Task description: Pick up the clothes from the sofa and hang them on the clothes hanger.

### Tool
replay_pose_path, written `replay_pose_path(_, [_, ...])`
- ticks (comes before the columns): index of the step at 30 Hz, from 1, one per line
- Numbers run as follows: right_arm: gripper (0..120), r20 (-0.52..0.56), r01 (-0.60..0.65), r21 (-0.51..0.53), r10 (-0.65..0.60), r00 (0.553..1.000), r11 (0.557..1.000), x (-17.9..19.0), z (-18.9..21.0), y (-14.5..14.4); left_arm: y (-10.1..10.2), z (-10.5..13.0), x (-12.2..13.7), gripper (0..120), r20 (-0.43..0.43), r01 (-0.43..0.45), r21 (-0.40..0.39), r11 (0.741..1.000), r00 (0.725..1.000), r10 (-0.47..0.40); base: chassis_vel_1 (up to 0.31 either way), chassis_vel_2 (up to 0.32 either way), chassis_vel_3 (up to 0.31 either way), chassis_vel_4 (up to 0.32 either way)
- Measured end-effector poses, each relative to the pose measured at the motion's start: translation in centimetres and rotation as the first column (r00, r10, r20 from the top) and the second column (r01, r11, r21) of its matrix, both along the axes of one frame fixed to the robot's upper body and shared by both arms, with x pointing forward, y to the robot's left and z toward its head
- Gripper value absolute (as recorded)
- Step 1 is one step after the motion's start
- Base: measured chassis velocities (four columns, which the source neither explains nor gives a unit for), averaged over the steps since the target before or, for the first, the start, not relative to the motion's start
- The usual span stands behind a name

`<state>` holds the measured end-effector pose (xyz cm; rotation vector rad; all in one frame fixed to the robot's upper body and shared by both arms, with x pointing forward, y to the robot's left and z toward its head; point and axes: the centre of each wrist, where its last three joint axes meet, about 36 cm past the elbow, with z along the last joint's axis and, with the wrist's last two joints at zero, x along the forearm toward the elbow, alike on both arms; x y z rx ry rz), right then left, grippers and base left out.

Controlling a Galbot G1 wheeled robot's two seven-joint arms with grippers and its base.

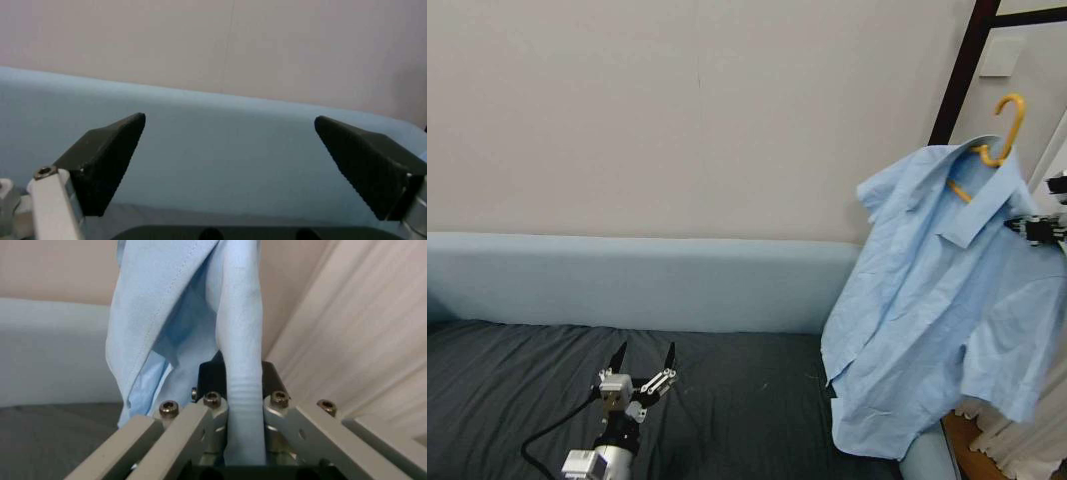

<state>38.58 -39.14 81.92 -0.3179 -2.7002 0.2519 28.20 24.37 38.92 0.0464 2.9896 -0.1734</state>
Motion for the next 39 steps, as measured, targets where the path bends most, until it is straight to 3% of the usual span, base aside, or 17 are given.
replay_pose_path(6, [1,0.017,0.113,-0.048,-0.112,0.994,0.992,-0.2,0.7,-1.6,0.6,0.1,-1.5,100,-0.013,0.016,0.003,1.0,1.0,-0.016,0.0,0.0,0.0,0.0])
replay_pose_path(16, [1,0.001,0.225,-0.063,-0.225,0.974,0.972,3.2,-1.0,-6.4,0.2,-1.3,-2.0,100,-0.026,0.028,0.032,0.999,0.999,-0.028,0.0,0.0,0.0,0.0])
replay_pose_path(28, [1,0.038,0.282,-0.107,-0.28,0.959,0.953,8.6,-3.6,-14.6,0.2,-1.3,-1.9,100,-0.024,0.03,0.032,0.999,0.999,-0.029,0.0,0.0,0.0,0.0])
replay_pose_path(39, [1,0.115,0.232,-0.218,-0.211,0.971,0.948,15.2,-8.6,-13.7,0.2,-1.3,-1.9,100,-0.024,0.03,0.031,0.999,0.999,-0.029,0.0,0.0,0.0,0.0])
